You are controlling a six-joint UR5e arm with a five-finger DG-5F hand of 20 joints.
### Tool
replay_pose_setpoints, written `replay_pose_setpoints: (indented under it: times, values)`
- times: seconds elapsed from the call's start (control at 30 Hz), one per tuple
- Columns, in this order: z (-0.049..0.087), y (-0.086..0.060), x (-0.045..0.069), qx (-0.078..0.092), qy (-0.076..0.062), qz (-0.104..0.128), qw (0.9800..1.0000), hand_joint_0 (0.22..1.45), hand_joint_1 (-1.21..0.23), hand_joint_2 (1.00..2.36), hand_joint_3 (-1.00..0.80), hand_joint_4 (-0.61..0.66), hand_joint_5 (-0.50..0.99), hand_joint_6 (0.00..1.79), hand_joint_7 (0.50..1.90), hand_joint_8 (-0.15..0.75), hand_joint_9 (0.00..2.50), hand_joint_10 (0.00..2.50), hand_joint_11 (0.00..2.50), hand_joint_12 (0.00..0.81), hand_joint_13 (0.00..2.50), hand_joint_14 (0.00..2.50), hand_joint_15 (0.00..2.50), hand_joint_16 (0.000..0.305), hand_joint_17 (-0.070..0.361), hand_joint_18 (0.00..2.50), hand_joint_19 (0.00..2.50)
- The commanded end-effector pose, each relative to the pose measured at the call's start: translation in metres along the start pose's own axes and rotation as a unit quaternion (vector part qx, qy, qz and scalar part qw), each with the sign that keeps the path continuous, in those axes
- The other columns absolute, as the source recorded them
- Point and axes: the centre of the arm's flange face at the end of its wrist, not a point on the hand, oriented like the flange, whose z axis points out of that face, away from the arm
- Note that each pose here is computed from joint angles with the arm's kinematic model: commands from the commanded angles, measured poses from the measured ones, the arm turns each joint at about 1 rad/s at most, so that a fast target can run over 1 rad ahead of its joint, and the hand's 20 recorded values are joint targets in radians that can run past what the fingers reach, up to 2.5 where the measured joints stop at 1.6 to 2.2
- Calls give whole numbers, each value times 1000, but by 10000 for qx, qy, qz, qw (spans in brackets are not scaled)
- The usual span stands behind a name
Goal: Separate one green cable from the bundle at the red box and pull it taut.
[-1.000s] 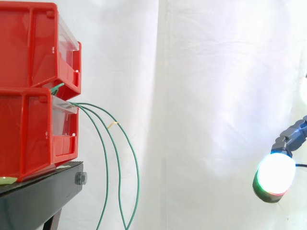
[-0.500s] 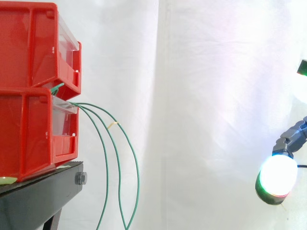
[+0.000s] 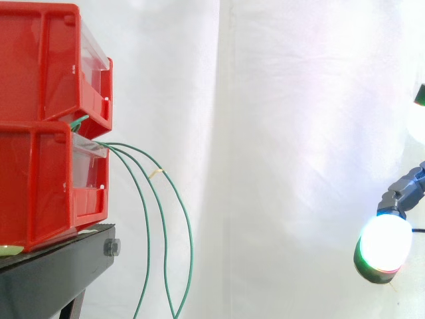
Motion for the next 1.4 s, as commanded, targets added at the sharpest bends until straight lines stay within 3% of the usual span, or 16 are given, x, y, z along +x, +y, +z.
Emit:
replay_pose_setpoints:
  times: [0.0, 0.47, 0.63, 0.73, 0.87, 1.37]
  values:
    - [0, 0, 0, 2, -4, 0, 10000, 454, -295, 1000, -500, 251, -183, 501, 653, 303, 909, 15, 489, 380, 755, 16, 487, 52, 116, 671, 674]
    - [0, 0, 0, 6, 6, -1, 10000, 495, -435, 1000, -500, 245, -175, 502, 666, 284, 940, 16, 510, 360, 766, 17, 502, 48, 107, 654, 696]
    - [0, 0, 0, -1, 3, 0, 10000, 490, -416, 1000, -500, 242, -172, 502, 664, 288, 929, 16, 516, 367, 759, 17, 506, 48, 108, 660, 702]
    - [0, 0, 0, 2, -4, 0, 10000, 509, -331, 1000, -500, 233, -173, 502, 668, 289, 878, 14, 496, 364, 723, 17, 503, 47, 105, 642, 711]
    - [0, 0, 0, 9, -2, -1, 10000, 445, -277, 1000, -500, 249, -183, 502, 662, 319, 812, 13, 464, 399, 686, 17, 482, 55, 125, 647, 668]
    - [0, 0, 1, -1, 3, -1, 10000, 490, -415, 1000, -500, 231, -182, 502, 667, 314, 784, 13, 463, 376, 620, 15, 477, 51, 114, 532, 678]
